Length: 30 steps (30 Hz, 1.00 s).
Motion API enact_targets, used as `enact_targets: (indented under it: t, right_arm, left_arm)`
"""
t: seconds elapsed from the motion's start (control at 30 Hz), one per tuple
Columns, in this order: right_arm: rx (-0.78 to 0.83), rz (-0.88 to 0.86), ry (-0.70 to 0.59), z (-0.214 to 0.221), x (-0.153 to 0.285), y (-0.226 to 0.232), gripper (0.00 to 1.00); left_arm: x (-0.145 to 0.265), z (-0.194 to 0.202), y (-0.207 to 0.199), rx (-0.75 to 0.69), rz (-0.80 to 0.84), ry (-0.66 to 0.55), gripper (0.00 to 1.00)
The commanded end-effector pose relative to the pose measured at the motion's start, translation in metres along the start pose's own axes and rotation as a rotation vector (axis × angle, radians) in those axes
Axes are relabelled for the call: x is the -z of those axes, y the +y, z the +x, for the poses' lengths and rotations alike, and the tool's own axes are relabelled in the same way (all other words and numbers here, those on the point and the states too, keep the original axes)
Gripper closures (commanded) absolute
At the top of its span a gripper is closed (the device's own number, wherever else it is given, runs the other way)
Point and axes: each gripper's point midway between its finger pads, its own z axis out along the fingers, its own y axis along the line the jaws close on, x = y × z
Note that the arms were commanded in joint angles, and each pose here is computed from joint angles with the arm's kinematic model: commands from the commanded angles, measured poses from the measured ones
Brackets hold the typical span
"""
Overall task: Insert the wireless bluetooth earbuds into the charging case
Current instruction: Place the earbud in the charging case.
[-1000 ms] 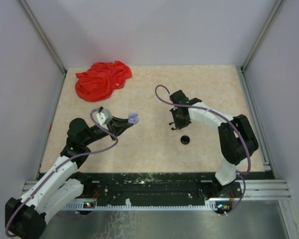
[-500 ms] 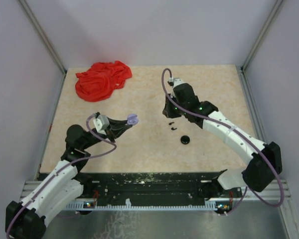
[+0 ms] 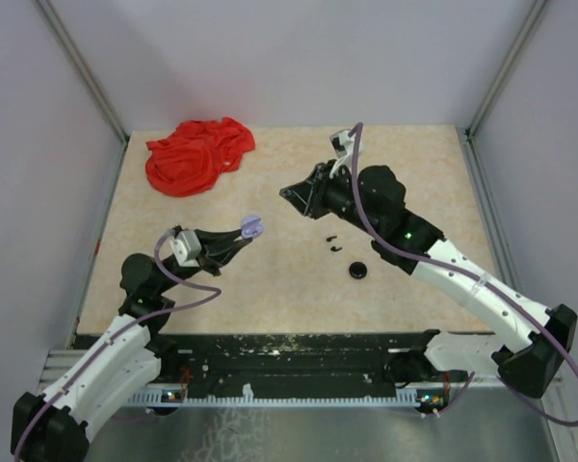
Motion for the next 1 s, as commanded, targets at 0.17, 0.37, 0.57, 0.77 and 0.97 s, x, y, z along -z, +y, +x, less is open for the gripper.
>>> enact_targets:
  t: [0.17, 0.37, 0.57, 0.77, 0.97]
  right_arm:
    - [-0.061, -0.278, -0.135, -0.019, 0.013, 0.065, 0.86]
    - [-0.072, -0.341, -0.131, -0.012, 0.012, 0.085, 0.86]
    - [-0.079, -0.361, -0.098, 0.003, 0.004, 0.093, 0.86]
    - [-0.091, -0.341, -0.075, 0.013, -0.005, 0.092, 0.86]
    - [-0.106, -0.325, -0.039, 0.025, -0.012, 0.089, 0.87]
  left_arm:
    - [-0.003, -0.03, 0.006, -0.093, -0.014, -0.14, 0.99]
    - [-0.006, -0.037, 0.006, -0.117, -0.001, -0.177, 0.99]
    - [-0.005, -0.04, 0.002, -0.122, 0.011, -0.19, 0.99]
    - [-0.003, -0.042, 0.0, -0.123, 0.02, -0.199, 0.99]
    - [-0.003, -0.044, -0.001, -0.12, 0.022, -0.205, 0.99]
